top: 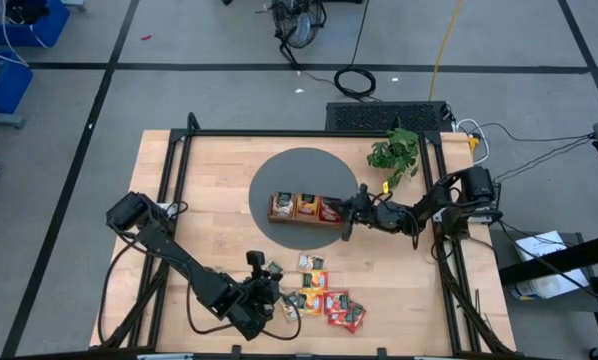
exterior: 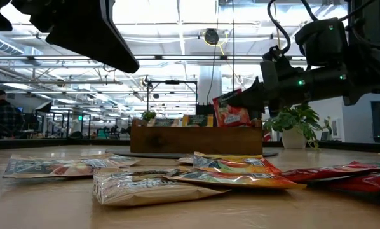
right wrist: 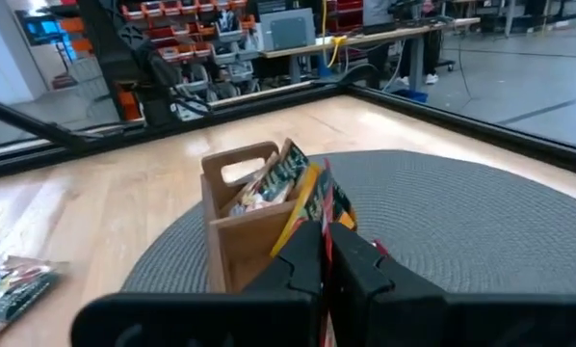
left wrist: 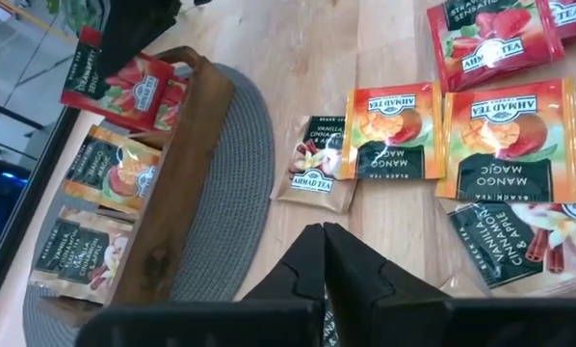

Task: Pick & Place Tea
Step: Put the red tea bag into the right section of the wooden organizer, then put the yellow tea bag into the middle section of the wooden organizer

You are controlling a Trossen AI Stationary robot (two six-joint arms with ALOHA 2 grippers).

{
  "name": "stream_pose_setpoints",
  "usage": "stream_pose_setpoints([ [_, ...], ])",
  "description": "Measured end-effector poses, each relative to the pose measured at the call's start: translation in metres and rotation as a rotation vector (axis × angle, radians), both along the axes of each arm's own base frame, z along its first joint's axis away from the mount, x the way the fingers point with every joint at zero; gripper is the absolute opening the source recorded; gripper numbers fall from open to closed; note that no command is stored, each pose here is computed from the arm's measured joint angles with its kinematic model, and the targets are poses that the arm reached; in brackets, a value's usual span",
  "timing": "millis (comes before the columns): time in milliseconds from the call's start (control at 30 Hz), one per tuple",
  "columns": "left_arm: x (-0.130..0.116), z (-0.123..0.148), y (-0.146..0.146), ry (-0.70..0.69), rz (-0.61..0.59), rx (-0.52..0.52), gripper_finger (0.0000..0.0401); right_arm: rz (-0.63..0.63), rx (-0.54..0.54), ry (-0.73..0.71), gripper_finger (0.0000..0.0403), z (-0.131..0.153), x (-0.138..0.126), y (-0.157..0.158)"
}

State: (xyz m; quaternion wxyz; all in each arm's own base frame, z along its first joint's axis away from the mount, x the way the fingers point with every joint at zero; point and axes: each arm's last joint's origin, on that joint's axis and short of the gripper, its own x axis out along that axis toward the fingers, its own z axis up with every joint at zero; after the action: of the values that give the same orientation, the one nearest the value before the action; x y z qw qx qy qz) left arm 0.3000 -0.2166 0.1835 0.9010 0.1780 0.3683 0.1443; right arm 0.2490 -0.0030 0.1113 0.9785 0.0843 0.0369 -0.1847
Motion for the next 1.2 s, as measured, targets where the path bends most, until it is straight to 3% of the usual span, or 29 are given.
stream_pose_setpoints([
  [267, 0.0, 0.0, 0.0, -0.001, 0.009, -0.007, 0.0019, -0.001, 0.02, 0.04, 0.0, -0.005, -0.001, 0.0],
  [500, 0.0, 0.0, 0.0, 0.001, 0.007, -0.004, 0.0006, 0.002, 0.024, 0.038, 0.001, -0.004, -0.001, 0.001],
  [667, 0.0, 0.0, 0.0, 0.001, 0.007, -0.004, 0.0021, -0.002, 0.047, 0.031, 0.0047, -0.005, -0.001, 0.001],
  [967, 0.0, 0.0, 0.0, 0.001, 0.008, -0.004, 0.0013, -0.009, 0.076, 0.004, 0.0132, -0.003, -0.001, 0.0],
  [1200, 0.0, 0.0, 0.0, -0.003, 0.014, -0.011, 0.0025, 0.025, 0.023, -0.042, 0.0145, 0.01, -0.001, 0.006],
])
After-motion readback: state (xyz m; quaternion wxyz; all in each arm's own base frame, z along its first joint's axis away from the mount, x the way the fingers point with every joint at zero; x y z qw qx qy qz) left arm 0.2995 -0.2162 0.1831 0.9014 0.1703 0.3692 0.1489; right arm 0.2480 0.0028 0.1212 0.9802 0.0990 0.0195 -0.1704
